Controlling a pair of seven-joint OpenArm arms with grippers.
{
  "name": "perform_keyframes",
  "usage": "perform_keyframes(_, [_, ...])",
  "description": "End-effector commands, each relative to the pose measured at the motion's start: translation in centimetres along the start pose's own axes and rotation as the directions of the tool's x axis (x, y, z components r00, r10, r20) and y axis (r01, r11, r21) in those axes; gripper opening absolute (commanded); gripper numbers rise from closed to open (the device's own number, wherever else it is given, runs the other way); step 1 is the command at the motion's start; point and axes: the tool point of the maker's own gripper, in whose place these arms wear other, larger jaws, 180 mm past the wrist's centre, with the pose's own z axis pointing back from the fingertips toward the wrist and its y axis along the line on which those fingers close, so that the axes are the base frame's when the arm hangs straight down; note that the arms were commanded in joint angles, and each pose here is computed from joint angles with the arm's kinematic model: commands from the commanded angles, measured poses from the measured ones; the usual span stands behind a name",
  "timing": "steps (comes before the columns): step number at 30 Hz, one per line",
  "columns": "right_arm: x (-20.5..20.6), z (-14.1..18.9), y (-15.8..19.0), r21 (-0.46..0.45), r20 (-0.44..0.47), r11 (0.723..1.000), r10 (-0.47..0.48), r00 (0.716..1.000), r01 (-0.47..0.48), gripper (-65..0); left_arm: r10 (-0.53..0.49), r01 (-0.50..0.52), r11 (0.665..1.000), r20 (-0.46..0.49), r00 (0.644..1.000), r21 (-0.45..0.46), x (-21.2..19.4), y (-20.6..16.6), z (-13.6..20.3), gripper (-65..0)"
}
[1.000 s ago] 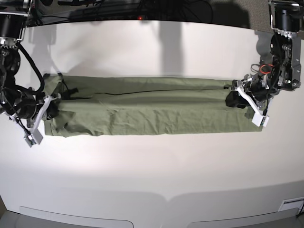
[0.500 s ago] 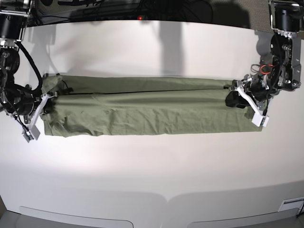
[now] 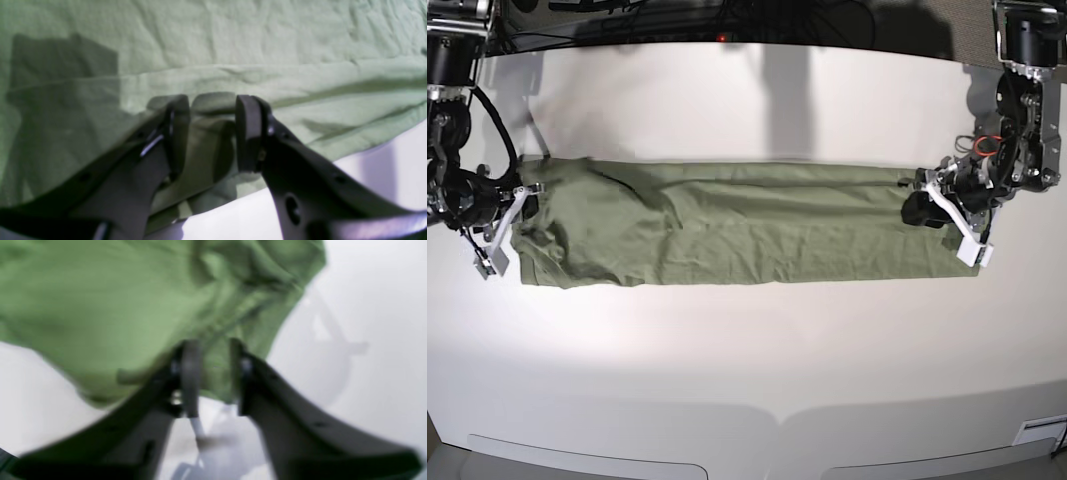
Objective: Fold the T-shirt properly
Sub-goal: 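Fold the folded edge over onto the shirt with both grippers, then lower the fold and move the right gripper to the strip's end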
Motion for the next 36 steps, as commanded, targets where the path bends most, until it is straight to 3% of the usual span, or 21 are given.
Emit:
perform_keyframes(1, [1.2, 1.1, -1.1, -0.027, 0.037, 1.0, 0.011, 0.999, -0.01, -41.3, -0.005, 0.014, 0.998, -0.134, 0.991, 0.065, -2.9, 1.5, 0.3, -41.4])
perform_keyframes(3, [1.0, 1.1, -1.4, -0.045, 0.024, 0.999, 0.017, 1.0, -0.015, -37.0, -0.005, 0.014, 0.998, -0.13, 0.992, 0.066, -2.8, 1.5, 0.3, -41.3])
perform_keyframes(6, [0.8, 1.4, -2.2, -0.079, 0.007, 0.997, 0.025, 1.0, -0.024, -36.8, -0.006, 0.014, 0.998, -0.124, 0.992, 0.065, -2.7, 1.5, 0.3, -41.3])
perform_keyframes(11, [3.9, 3.2, -2.4, -0.029, 0.157, 0.999, -0.01, 0.988, 0.015, -36.8, -0.016, 0.023, 0.997, -0.096, 0.995, 0.072, -1.8, 1.8, 0.4, -41.4])
perform_keyframes(13, [6.1, 4.6, -2.0, 0.031, 0.259, 0.999, -0.05, 0.964, 0.043, -36.8, -0.022, 0.028, 0.997, -0.083, 0.996, 0.071, -1.0, 1.7, 0.4, -41.4])
perform_keyframes(16, [9.4, 6.8, -0.6, 0.162, 0.405, 0.985, -0.119, 0.906, 0.057, -36.8, -0.036, 0.039, 0.997, -0.051, 0.998, 0.072, 0.8, 1.7, 0.3, -41.4])
perform_keyframes(19, [11.0, 7.7, 1.1, 0.269, 0.475, 0.962, -0.173, 0.863, 0.045, -36.8, -0.051, 0.05, 0.996, 0.022, 0.998, 0.073, 3.1, 1.6, 0.3, -41.4])
perform_keyframes(23, [11.5, 7.4, 1.9, 0.3, 0.497, 0.953, -0.2, 0.844, 0.049, -36.8, -0.105, 0.098, 0.989, 0.058, 0.993, 0.112, 5.4, 2.1, 0.5, -41.4])
perform_keyframes(36, [11.9, 7.6, 2.0, 0.3, 0.5, 0.953, -0.196, 0.844, 0.044, -36.8, -0.165, 0.153, 0.977, 0.066, 0.984, 0.15, 10.5, 2.5, 1.4, -41.3])
